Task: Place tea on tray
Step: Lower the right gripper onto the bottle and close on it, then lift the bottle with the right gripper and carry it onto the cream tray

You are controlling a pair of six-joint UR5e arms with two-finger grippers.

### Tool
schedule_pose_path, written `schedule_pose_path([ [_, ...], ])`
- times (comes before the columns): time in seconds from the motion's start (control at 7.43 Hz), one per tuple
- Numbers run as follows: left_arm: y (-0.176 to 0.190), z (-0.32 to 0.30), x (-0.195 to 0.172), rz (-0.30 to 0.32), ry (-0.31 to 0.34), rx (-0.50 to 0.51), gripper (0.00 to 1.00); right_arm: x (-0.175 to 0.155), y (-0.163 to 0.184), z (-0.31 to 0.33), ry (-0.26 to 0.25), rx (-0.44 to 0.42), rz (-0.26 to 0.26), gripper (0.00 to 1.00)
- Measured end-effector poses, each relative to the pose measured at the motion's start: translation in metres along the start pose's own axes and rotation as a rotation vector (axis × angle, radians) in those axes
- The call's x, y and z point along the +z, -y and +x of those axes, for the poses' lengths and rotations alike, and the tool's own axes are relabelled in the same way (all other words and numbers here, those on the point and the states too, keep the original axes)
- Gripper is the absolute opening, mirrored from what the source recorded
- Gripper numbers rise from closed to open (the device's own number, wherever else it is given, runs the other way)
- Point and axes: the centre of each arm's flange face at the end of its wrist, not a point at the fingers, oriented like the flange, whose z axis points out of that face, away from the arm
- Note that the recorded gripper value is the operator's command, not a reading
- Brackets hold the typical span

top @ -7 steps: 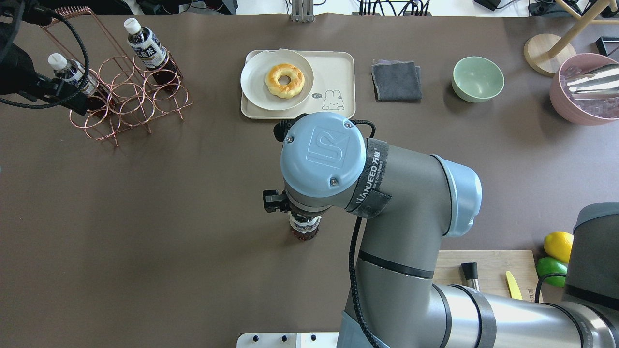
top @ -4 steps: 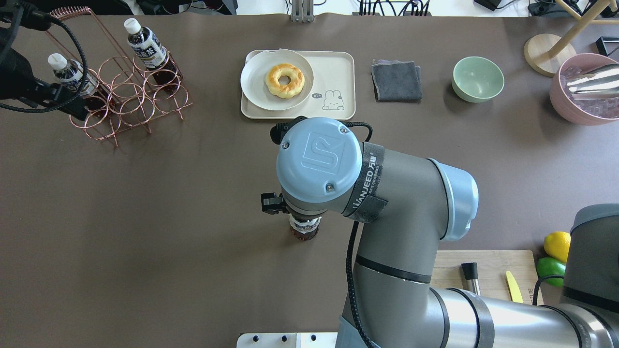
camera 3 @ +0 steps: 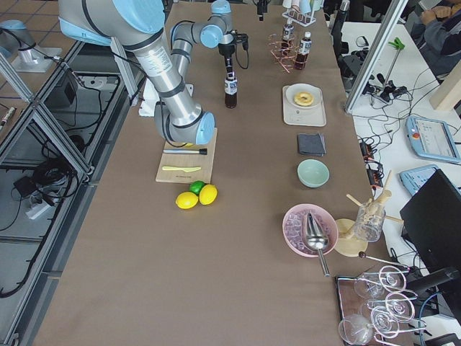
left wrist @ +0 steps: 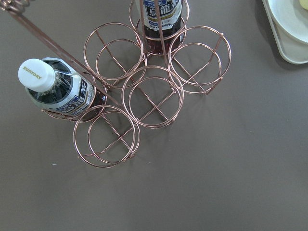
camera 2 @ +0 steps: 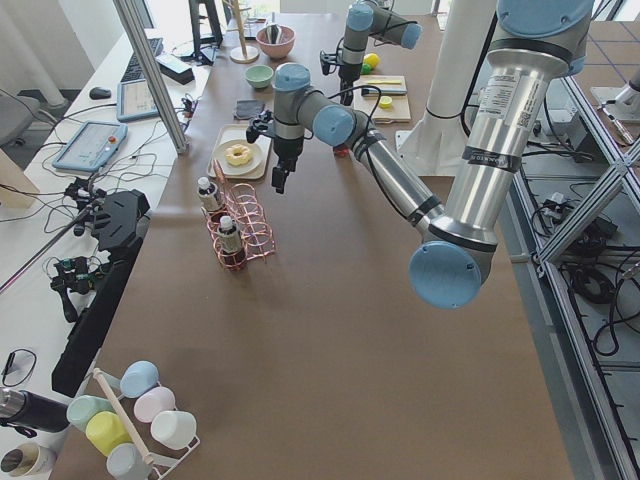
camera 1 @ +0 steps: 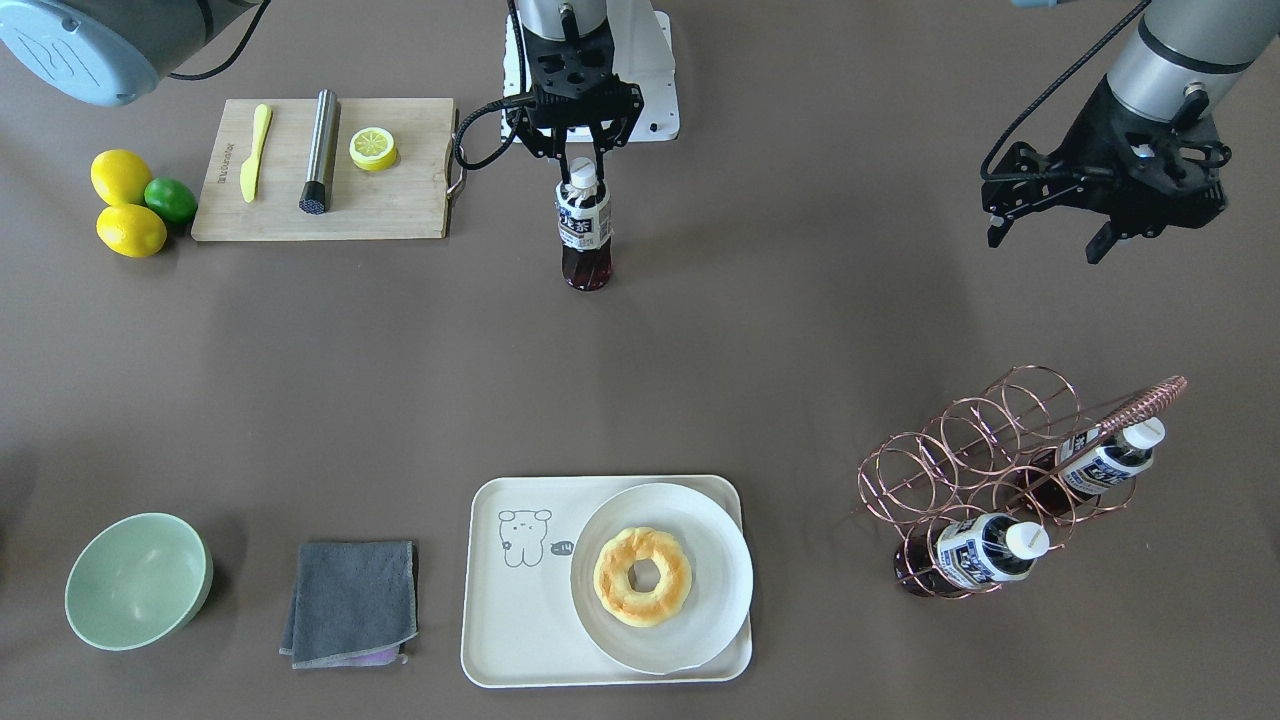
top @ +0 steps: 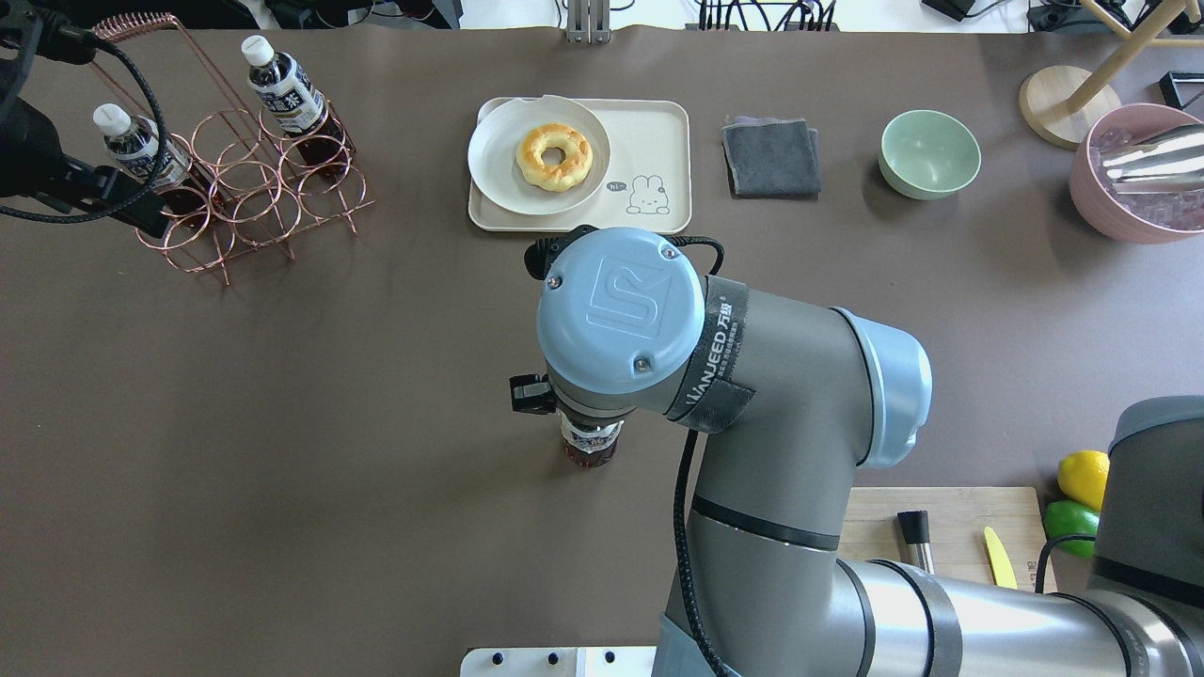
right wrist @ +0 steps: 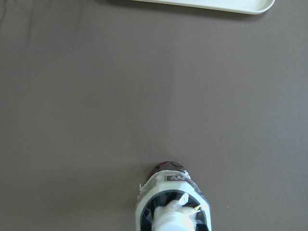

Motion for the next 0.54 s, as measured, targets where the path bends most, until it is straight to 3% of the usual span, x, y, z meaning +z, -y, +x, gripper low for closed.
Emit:
schedule_pose_path([
  [0.27, -0.006, -0.022, -0.002, 0.015, 0.01, -0.006, 0.97, -0.019, 0.022, 0.006, 0.017, 0.013, 0.026, 0.0],
  [0.54, -0.026, -0.089, -0.005, 0.022, 0.029, 0.025, 0.97, -0.043, 0.065, 0.031, 0.017, 0.017, 0.046, 0.0],
])
